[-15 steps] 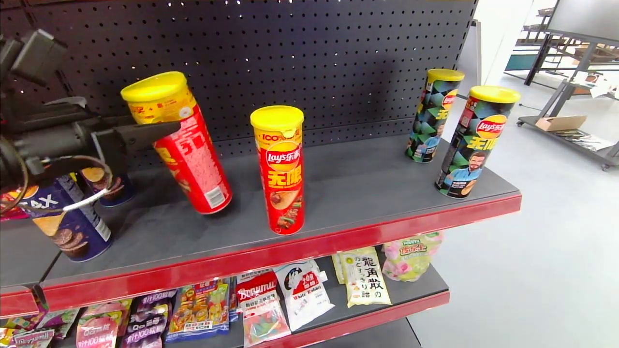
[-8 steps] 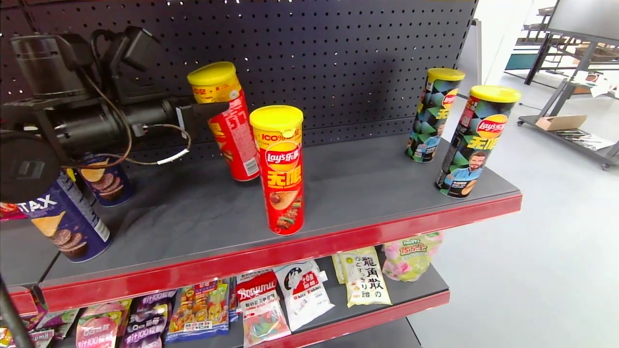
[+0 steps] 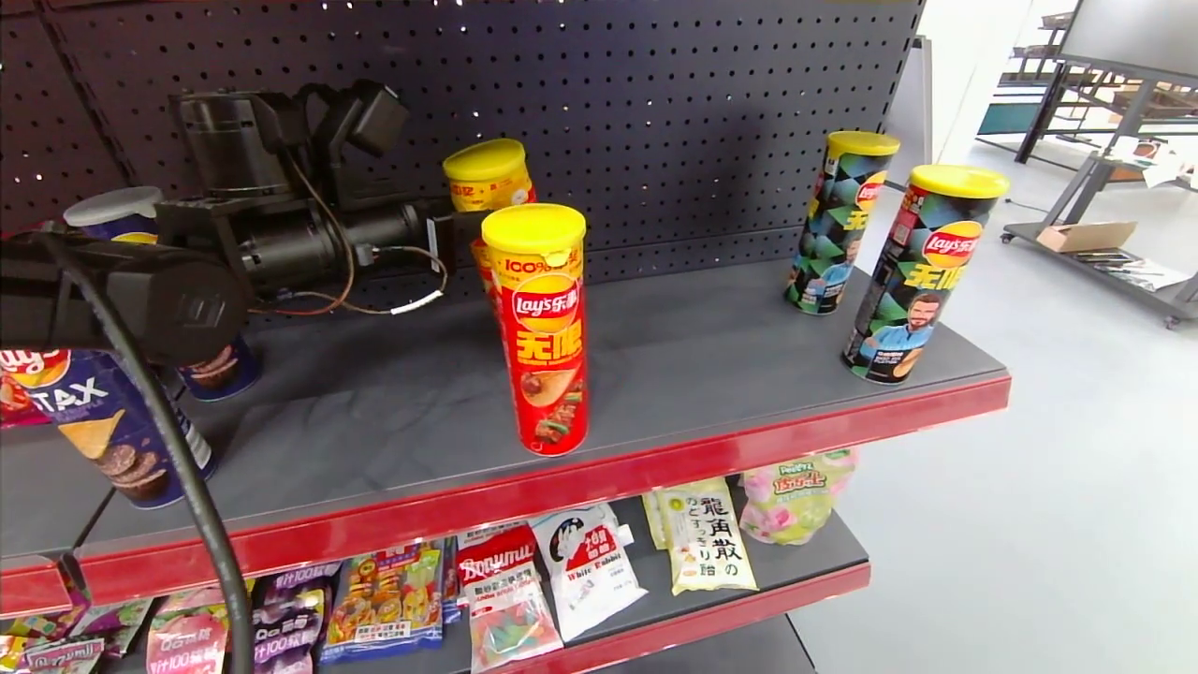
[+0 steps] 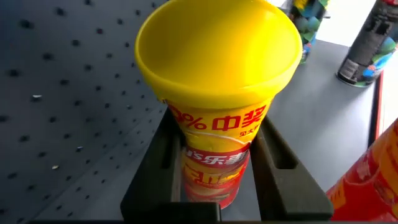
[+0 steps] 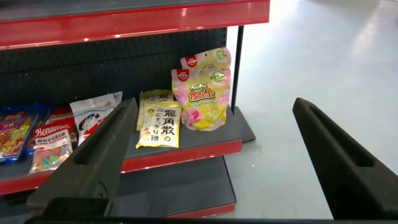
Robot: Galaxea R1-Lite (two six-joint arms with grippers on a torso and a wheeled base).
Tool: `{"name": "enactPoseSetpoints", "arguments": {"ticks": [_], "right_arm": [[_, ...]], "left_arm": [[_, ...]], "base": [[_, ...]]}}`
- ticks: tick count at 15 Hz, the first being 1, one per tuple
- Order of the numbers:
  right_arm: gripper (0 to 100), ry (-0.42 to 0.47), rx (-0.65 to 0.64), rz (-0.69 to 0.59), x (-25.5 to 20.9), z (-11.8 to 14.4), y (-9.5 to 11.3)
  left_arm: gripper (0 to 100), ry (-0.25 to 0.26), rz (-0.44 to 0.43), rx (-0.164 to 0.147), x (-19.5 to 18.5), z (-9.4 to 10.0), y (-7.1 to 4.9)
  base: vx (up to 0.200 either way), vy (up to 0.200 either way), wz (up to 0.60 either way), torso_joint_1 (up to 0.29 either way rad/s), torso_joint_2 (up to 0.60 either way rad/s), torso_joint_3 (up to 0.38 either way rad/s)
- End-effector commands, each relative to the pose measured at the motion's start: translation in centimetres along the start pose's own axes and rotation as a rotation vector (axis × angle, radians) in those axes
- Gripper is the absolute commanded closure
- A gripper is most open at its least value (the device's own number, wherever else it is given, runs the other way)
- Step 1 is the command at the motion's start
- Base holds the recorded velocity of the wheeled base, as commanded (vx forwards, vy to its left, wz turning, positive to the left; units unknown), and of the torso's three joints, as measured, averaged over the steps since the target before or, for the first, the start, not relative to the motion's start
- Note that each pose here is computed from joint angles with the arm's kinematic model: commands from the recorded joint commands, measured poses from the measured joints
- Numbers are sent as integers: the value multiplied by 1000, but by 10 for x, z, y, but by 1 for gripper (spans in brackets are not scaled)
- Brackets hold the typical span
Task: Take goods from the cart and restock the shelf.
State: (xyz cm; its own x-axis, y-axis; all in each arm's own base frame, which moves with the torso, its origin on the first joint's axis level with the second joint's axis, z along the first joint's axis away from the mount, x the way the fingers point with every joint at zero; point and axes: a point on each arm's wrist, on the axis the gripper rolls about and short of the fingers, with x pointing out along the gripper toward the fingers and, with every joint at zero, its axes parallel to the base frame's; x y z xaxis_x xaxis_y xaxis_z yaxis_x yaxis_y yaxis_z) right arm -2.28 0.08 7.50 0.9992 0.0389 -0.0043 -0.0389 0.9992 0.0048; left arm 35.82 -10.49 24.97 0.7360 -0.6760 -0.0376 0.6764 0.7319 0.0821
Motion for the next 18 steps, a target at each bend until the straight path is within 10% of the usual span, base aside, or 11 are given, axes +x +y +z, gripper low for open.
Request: {"name": "enactPoseSetpoints", "arguments": {"ticks": [1, 13, 14, 18], "right_arm": [[0, 2, 0, 1, 0, 0, 0], [0, 0, 0, 1, 0, 0, 0], [0, 2, -2, 1, 0, 0, 0], [0, 0, 0, 1, 0, 0, 0]], "left_arm": [[100, 13, -12, -6, 7, -6, -1], [100, 34, -23, 24, 19, -16, 2], [0, 35, -23, 23, 20, -17, 2], [0, 36, -23, 20, 19, -17, 2]], "base": [[0, 0, 0, 0, 0, 0], [0, 0, 0, 0, 0, 0], [0, 0, 0, 0, 0, 0], [0, 0, 0, 0, 0, 0]]}}
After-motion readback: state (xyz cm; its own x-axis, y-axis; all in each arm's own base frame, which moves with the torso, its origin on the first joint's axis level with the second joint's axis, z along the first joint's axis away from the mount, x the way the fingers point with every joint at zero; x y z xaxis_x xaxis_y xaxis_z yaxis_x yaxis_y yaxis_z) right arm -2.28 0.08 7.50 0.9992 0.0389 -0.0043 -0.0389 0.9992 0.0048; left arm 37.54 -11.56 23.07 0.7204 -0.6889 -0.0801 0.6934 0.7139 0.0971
